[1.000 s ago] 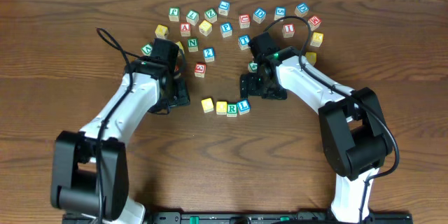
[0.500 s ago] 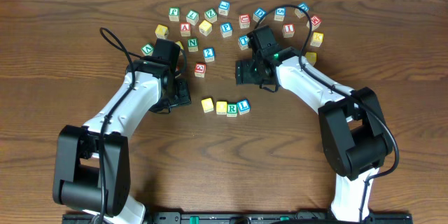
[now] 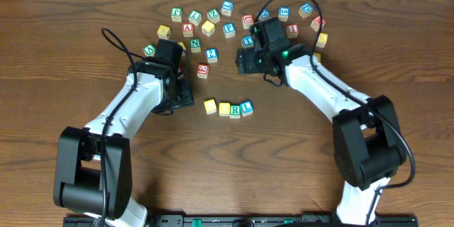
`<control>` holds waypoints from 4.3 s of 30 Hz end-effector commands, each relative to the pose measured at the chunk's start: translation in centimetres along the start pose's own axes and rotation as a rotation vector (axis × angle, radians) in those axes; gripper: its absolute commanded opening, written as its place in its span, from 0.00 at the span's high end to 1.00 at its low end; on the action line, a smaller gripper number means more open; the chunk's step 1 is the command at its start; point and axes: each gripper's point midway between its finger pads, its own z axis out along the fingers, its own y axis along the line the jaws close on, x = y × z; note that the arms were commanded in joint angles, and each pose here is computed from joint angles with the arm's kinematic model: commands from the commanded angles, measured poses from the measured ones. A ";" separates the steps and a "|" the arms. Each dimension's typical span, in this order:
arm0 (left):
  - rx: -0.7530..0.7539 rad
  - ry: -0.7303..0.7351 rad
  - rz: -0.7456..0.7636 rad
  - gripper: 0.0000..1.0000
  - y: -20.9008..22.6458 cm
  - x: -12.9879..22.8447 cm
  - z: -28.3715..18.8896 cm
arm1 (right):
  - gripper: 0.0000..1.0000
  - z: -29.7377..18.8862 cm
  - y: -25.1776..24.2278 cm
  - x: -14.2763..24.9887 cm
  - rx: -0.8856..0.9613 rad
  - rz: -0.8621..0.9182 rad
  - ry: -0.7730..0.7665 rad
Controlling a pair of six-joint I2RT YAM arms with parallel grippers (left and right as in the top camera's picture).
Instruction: Spell out CORL
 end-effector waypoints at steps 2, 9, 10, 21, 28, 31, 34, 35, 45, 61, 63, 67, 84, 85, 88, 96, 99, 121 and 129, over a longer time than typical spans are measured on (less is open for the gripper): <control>0.002 0.024 -0.008 0.40 0.0 0.7 0.5 | 0.14 -1.7 -2.2 -2.8 0.045 0.027 -0.074; 0.002 0.025 -0.009 0.40 0.0 0.7 0.5 | 0.08 -1.9 -3.5 -3.0 0.060 0.080 -0.074; 0.002 0.025 -0.009 0.40 0.0 0.7 0.5 | 0.07 -1.8 -3.6 -2.8 0.064 0.081 -0.063; 0.002 0.025 -0.028 0.40 0.0 0.7 0.5 | 0.01 -1.9 -4.6 -2.6 0.114 0.083 -0.063; -0.018 0.072 -0.027 0.40 -0.4 1.7 2.3 | 0.01 -1.9 -4.6 -2.5 0.118 0.084 -0.058; -0.028 0.093 -0.025 0.40 -0.4 1.9 3.6 | 0.01 -1.9 -4.7 -2.3 0.123 0.084 -0.052; -0.036 0.109 -0.022 0.41 -0.3 2.1 4.2 | 0.01 -1.9 -5.1 -2.2 0.145 0.085 -0.051; -0.036 0.110 -0.022 0.41 -0.3 2.2 4.3 | 0.01 -1.9 -5.2 -2.2 0.150 0.085 -0.050; -0.025 0.092 -0.002 0.41 -0.5 1.7 4.4 | 0.01 -1.9 -5.3 -2.0 0.155 0.085 -0.043; -0.007 0.065 0.027 0.41 -1.7 1.4 4.5 | 0.01 -1.9 -5.3 -2.0 0.155 0.085 -0.042; -0.007 0.065 0.027 0.41 -1.7 1.4 4.5 | 0.01 -1.9 -5.3 -2.0 0.156 0.085 -0.043; -0.007 0.065 0.027 0.41 -1.7 1.4 4.5 | 0.01 -1.9 -5.4 -2.0 0.159 0.085 -0.044; 0.033 0.061 0.152 0.45 -2.6 1.4 4.5 | 0.01 -1.9 -5.4 -2.0 0.160 0.085 -0.044; 0.036 0.058 0.180 0.45 -2.8 1.4 4.5 | 0.01 -1.9 -5.4 -2.0 0.160 0.085 -0.044; 0.043 0.050 0.222 0.46 -3.5 1.5 4.5 | 0.01 -1.9 -5.5 -2.0 0.163 0.085 -0.045; 0.058 0.034 0.301 0.46 -5.0 1.9 4.6 | 0.01 -1.9 -5.5 -2.0 0.163 0.085 -0.045; 0.058 0.035 0.314 0.46 -5.2 2.0 4.6 | 0.01 -1.9 -5.5 -2.0 0.163 0.085 -0.045; 0.036 0.087 0.301 0.46 -5.4 3.8 4.5 | 0.15 -1.9 -5.4 -0.2 0.154 0.079 0.033; 0.033 0.091 0.289 0.46 -5.3 3.9 4.5 | 0.19 -2.2 -5.9 4.1 0.170 0.085 0.210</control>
